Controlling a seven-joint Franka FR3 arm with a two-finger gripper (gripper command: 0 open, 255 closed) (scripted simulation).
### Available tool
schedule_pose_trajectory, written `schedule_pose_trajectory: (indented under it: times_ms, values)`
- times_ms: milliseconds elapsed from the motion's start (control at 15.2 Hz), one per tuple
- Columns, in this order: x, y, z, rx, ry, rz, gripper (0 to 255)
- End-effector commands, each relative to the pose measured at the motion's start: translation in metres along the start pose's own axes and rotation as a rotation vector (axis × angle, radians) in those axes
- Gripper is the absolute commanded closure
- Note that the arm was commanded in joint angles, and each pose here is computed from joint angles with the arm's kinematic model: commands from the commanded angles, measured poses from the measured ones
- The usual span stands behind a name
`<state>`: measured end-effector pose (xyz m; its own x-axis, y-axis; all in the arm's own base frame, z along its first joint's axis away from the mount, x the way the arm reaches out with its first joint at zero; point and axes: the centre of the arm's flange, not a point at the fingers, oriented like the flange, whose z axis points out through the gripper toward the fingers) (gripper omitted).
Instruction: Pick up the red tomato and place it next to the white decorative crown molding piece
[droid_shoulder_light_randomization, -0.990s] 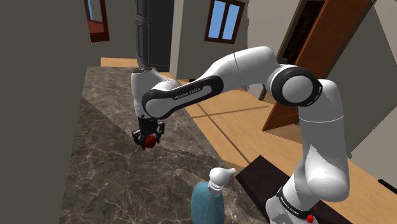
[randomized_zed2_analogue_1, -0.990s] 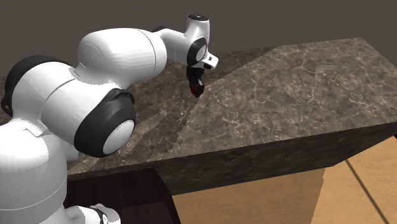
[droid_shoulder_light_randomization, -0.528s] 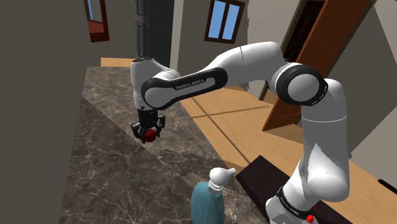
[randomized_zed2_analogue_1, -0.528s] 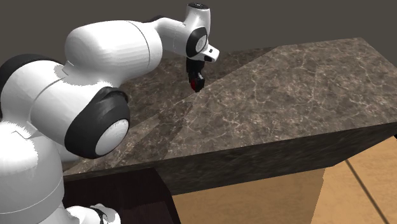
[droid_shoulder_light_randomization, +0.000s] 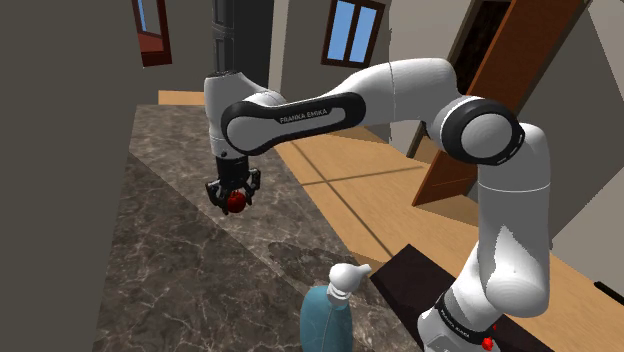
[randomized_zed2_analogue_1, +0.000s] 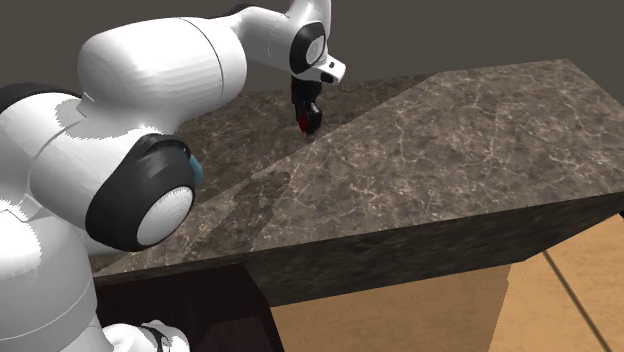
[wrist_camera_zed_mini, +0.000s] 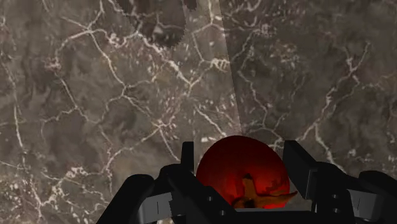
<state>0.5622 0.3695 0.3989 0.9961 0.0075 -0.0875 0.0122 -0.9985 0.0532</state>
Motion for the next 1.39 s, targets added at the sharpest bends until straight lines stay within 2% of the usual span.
schedule_pose_trajectory:
  times_ms: [0, 726, 1320]
  values:
    - [0.0, 0.001, -0.011, 0.0, 0.0, 0.0, 255]
    - [-0.005, 0.004, -0.066, 0.0, 0.0, 0.0, 255]
    - [-0.12, -0.027, -0.058, 0.0, 0.0, 0.0, 255]
